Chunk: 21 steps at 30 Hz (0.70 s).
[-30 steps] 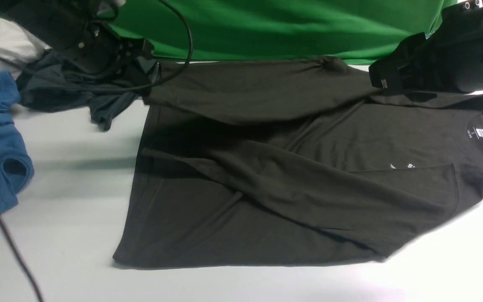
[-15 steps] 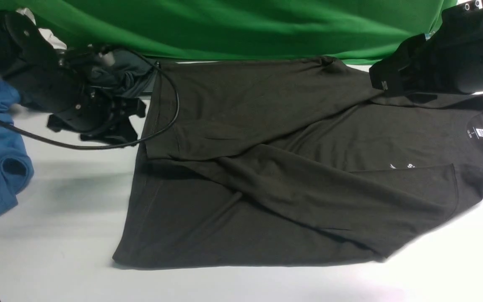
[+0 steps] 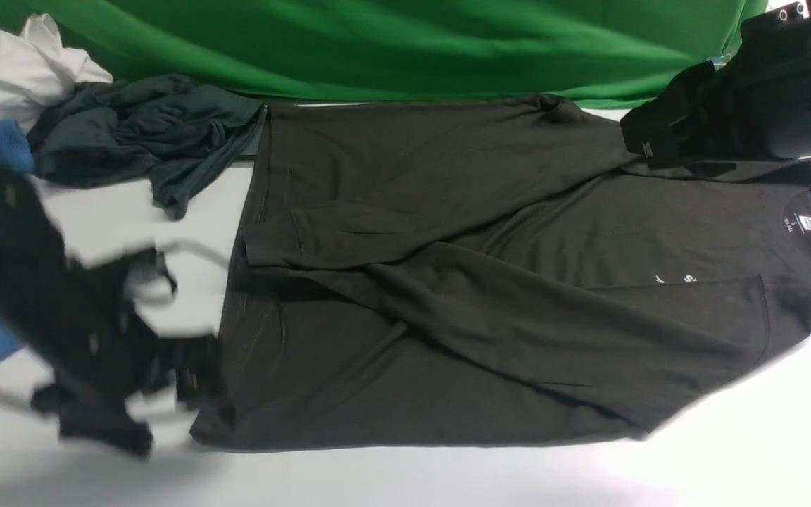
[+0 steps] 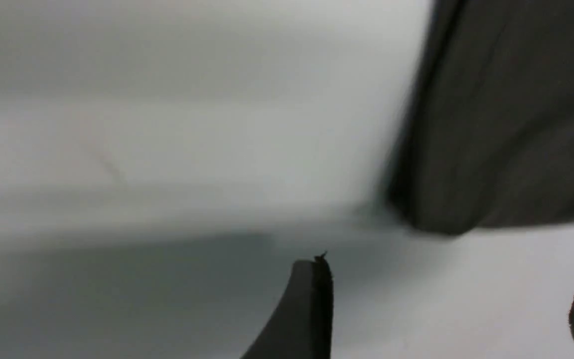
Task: Fold a long-sleeved shirt on a white desktop.
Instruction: 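Grasp the near edge of the shirt at its hem and shoulder corners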
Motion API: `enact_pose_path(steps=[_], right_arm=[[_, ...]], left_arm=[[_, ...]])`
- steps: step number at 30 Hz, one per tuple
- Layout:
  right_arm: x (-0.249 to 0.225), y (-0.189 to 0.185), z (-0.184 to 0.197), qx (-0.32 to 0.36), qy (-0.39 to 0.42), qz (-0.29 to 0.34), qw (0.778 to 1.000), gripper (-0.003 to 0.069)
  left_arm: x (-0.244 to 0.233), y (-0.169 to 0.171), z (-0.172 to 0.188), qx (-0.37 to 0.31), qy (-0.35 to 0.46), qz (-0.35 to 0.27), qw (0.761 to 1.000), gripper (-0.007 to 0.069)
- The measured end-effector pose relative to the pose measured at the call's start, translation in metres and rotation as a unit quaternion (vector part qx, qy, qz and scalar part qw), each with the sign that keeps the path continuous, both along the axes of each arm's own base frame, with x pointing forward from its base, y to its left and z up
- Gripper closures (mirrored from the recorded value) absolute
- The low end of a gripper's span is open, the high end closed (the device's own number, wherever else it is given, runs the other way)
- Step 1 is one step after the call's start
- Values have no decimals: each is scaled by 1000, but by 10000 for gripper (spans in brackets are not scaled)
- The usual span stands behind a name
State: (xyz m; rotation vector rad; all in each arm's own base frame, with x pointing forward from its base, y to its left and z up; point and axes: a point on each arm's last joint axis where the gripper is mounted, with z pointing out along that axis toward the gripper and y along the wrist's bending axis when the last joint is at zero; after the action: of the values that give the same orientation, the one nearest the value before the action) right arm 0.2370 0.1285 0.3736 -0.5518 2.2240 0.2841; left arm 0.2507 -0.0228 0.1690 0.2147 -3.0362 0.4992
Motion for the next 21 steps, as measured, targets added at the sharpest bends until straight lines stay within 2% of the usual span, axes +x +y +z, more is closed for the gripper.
enact_pose_path(steps=[5, 11, 14, 15, 17, 20, 21], right_arm=[[1, 0, -2, -4, -10, 6, 1000, 418], [0, 0, -11, -12, 0, 9, 1000, 418], [-1, -1, -18, -20, 10, 9, 1000, 418], [-1, -1, -19, -20, 11, 9, 1000, 418], [-2, -2, -31, -35, 25, 10, 999, 418], [-7, -9, -51, -105, 46, 39, 993, 418], [-7, -9, -51, -108, 47, 39, 992, 418]], left_arm=[[-7, -3, -11, -13, -54, -31, 998, -19], [-2, -2, -12, -7, -79, -7, 997, 74], [1, 0, -13, 0, -95, 2, 996, 174], [2, 0, -13, 1, -96, 2, 995, 181], [4, 1, -14, 4, -108, 11, 994, 269], [4, 0, -14, 1, -107, 13, 994, 379], [4, 0, -14, 1, -107, 12, 994, 387]])
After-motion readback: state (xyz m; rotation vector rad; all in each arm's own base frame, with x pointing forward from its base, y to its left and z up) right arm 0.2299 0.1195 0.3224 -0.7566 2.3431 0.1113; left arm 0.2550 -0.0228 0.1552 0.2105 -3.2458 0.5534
